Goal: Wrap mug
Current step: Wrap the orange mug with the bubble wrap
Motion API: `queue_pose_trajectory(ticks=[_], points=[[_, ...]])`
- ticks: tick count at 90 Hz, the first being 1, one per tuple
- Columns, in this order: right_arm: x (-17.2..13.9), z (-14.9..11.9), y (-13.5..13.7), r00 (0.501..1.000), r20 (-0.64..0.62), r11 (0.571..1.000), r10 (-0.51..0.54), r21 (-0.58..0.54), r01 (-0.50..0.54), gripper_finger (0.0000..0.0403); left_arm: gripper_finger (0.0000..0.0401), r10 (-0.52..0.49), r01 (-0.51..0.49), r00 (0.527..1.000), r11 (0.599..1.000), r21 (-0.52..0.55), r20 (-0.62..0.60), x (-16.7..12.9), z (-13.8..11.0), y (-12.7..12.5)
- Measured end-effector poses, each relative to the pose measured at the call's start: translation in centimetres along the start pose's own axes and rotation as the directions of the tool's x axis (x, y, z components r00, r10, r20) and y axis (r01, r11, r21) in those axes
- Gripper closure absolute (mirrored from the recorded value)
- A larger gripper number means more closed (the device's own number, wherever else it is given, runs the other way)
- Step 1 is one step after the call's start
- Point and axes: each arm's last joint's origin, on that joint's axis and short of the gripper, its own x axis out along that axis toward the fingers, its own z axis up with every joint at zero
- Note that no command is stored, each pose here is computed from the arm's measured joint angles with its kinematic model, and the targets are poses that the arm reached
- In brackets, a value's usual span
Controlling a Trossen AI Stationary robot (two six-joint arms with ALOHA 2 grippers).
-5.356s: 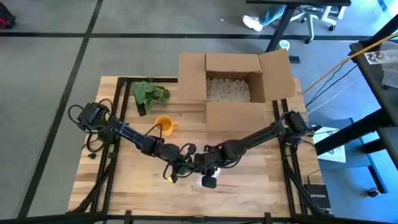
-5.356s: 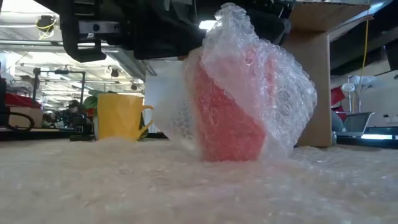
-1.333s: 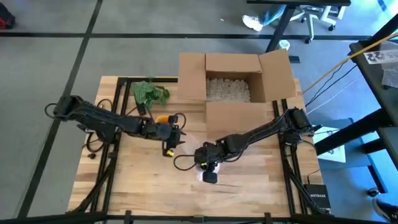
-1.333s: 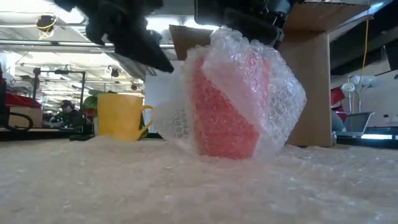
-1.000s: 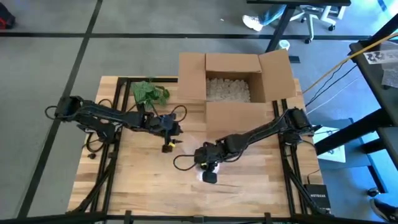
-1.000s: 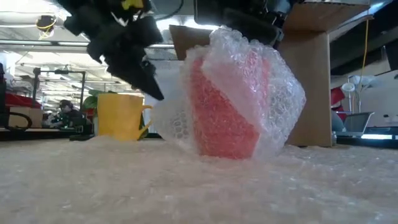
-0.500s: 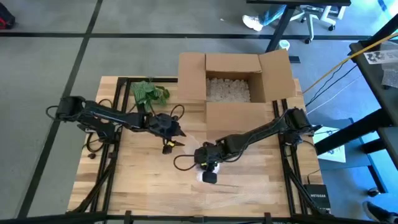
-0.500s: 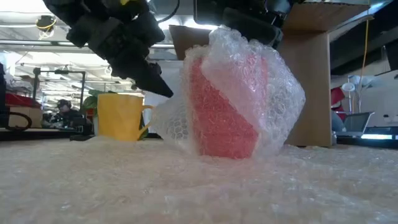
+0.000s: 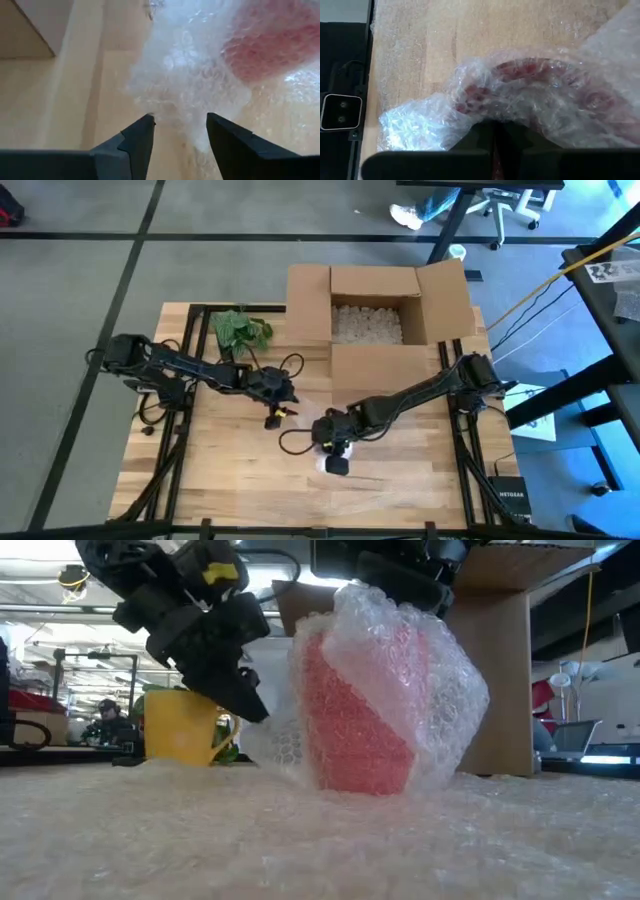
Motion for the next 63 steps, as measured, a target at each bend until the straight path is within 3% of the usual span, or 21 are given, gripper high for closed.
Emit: queue_pose_trajectory(ticks=[29,38,51,63], points=[[0.0,0.0,0.0,1.0,0.001,1.0,0.0,-0.001,0.0,0.0402,0.0248,0.012,-0.012,1.0,1.0,0.006,0.012,0.0,0.1,0.0],[0.0,0.0,0.0,1.0,0.003,1.0,0.0,-0.001,0.0,0.0402,0.0287,0.002,-0.003,1.0,1.0,0.03,0.025,0.0,0.3,-0.4],[0.0,0.0,0.0,1.0,0.004,1.0,0.001,-0.004,-0.001,0.0402,0.0382,-0.025,0.023,0.999,0.997,0.073,0.024,0.1,0.2,-0.9],[0.0,0.1,0.0,1.0,0.008,1.0,-0.006,-0.005,0.006,0.0402,0.0399,-0.04,0.035,0.998,0.995,0.094,0.047,0.1,0.5,-1.3]])
